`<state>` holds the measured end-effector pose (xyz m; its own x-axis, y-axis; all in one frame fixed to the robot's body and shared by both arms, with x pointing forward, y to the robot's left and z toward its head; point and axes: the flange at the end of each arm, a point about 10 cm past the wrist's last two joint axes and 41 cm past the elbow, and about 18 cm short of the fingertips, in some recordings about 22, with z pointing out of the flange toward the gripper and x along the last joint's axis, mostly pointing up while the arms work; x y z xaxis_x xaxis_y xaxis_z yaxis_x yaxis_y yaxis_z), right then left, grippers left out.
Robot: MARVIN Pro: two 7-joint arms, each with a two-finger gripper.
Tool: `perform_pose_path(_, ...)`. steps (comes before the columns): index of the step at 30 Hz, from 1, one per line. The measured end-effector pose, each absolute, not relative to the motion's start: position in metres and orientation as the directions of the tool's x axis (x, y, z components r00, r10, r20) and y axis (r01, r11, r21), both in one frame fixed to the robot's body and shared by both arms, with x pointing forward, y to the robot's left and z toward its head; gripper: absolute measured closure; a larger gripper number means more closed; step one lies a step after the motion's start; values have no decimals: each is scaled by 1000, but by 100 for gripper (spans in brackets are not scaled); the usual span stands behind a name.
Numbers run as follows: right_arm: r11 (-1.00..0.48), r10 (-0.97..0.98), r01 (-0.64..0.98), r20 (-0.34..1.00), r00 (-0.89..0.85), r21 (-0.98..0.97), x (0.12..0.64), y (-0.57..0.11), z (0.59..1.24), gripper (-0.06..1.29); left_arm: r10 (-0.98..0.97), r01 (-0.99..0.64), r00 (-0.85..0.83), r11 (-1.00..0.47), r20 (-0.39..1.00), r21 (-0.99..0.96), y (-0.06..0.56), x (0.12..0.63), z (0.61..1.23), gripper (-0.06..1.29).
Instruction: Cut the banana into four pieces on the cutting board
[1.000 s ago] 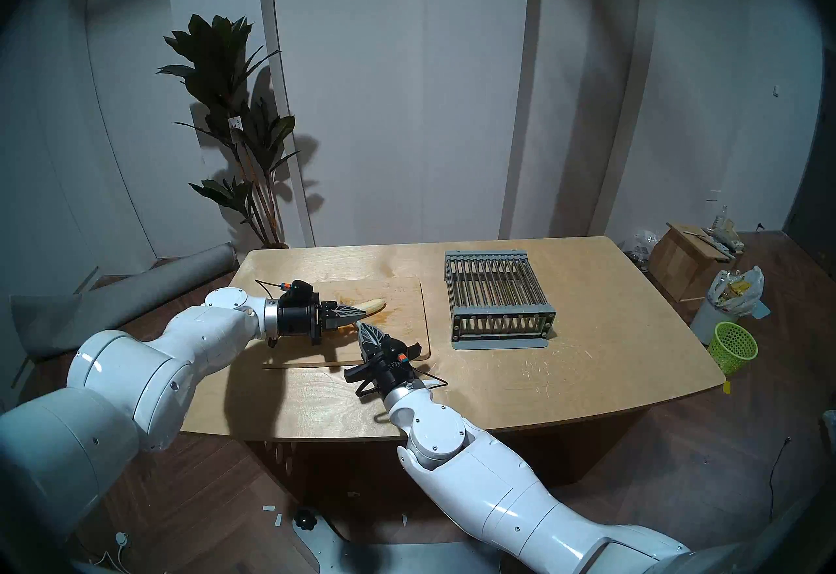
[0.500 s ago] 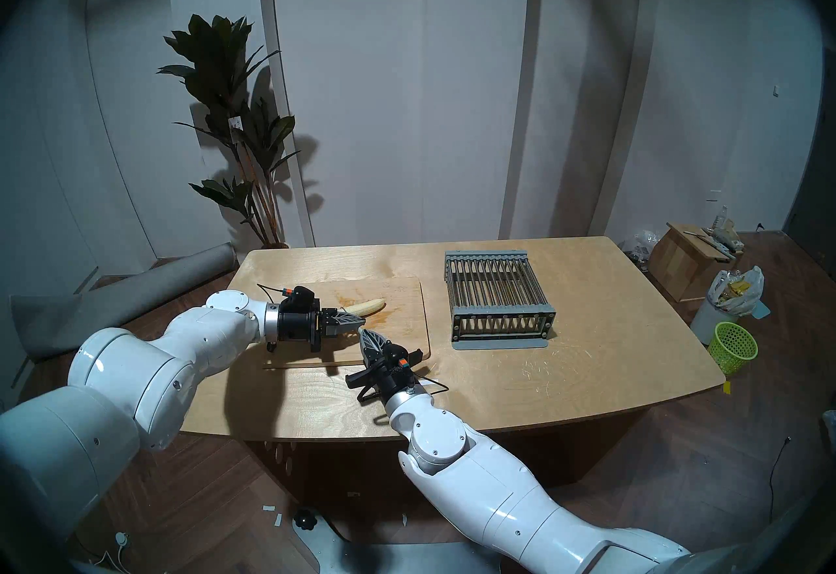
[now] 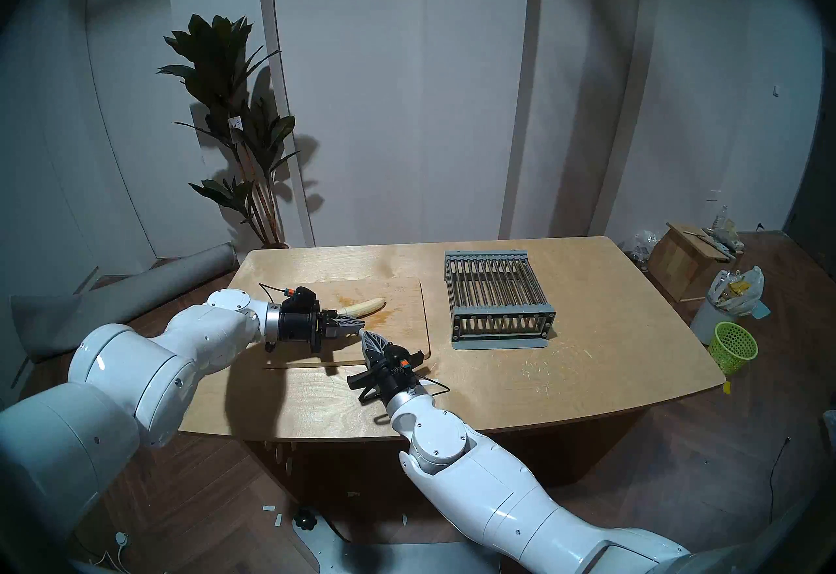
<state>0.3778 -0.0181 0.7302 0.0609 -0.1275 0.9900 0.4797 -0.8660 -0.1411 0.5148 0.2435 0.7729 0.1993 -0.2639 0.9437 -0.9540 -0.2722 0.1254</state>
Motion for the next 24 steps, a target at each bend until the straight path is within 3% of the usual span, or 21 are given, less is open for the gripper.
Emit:
perform_pose_path(10, -859, -146, 485, 986, 77, -165, 379, -18, 730, 115, -278, -956, 193, -271, 941, 116, 247, 516, 775, 126)
perform_pose_path(24, -824, -291, 444, 935, 204, -353, 392, -19, 748, 115, -196, -922, 216, -364, 957, 133, 263, 522, 782, 126)
